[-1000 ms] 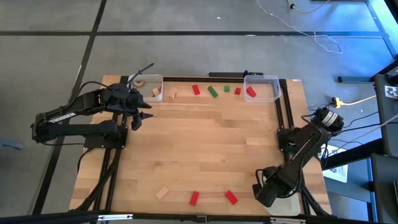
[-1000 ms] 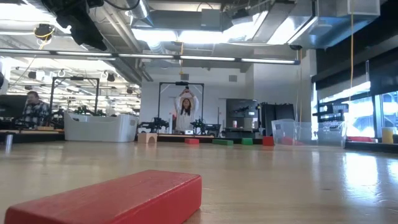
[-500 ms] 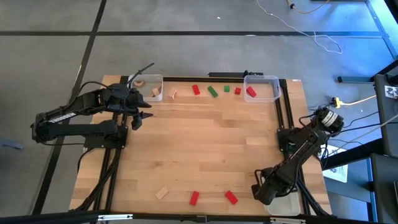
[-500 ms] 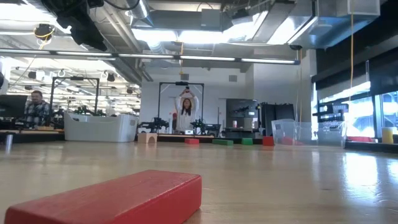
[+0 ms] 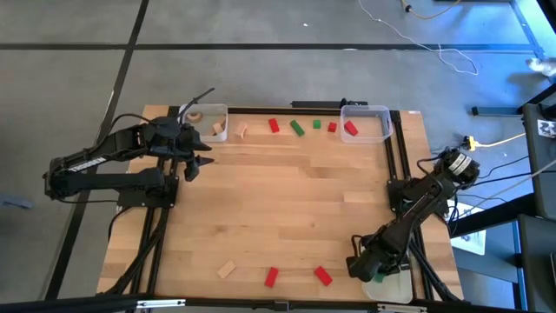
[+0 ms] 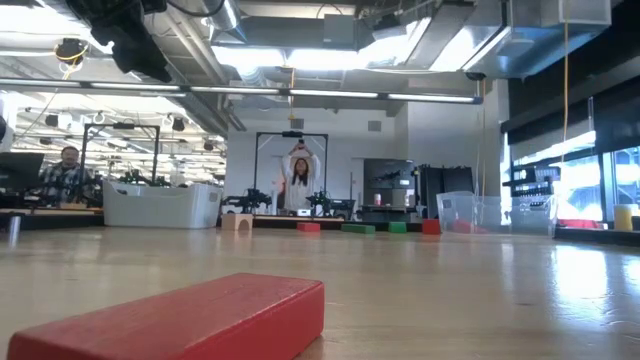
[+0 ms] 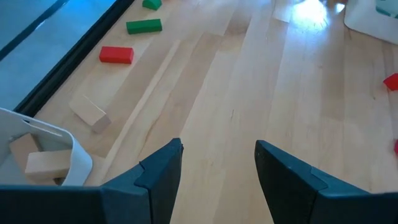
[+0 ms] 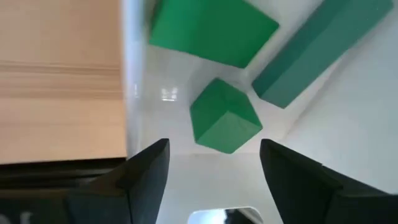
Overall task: Sort & place blocks by color
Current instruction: Put the light brown block into the gray bin
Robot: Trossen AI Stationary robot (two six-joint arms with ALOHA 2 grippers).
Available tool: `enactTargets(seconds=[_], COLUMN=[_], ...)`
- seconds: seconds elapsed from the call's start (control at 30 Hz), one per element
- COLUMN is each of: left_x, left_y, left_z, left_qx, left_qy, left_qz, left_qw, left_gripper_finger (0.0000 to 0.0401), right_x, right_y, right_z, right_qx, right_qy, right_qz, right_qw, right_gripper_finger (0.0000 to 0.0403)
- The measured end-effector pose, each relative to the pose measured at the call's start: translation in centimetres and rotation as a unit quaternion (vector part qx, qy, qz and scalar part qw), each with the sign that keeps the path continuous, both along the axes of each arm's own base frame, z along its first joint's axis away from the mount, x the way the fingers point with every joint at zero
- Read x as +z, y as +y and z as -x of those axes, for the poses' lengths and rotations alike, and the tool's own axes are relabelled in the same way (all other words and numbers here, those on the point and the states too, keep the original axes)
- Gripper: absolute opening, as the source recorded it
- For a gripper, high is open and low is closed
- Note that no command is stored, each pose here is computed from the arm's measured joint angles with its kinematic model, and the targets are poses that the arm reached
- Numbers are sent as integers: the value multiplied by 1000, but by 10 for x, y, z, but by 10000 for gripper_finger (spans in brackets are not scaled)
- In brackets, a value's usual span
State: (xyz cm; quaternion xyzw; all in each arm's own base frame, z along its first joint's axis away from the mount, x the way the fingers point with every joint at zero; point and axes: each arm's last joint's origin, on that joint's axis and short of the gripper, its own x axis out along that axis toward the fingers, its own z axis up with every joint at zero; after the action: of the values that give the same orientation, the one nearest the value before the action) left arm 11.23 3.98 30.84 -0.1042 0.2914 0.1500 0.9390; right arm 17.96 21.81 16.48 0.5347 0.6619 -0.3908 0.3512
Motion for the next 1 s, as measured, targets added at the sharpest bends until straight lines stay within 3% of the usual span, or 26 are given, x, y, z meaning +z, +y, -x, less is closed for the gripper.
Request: enactTargets(seconds=[0.33,0.73,0.83,1.0], left_x=[-6,-7,-6,-6], left_y=[-2,-4,-6,-9], left_z=[5,4,4,3], left_qx=[5,-28,-41,-65], left_qy=[36,29,23,12], left_qz=[21,53,75,117], left_qw=[999,998,996,991], left_gripper_finger=[195,195,195,195], right_x=[45,111,127,150], right_y=[-16,-30,-37,-51], right_z=[-14,-14,-17,-26], right_qx=[-23,-24,-17,25], right_qy=[-114,-84,-118,-197], right_qz=[90,185,228,308], right_qw=[989,979,966,930], right_gripper_finger=[254,255,255,255])
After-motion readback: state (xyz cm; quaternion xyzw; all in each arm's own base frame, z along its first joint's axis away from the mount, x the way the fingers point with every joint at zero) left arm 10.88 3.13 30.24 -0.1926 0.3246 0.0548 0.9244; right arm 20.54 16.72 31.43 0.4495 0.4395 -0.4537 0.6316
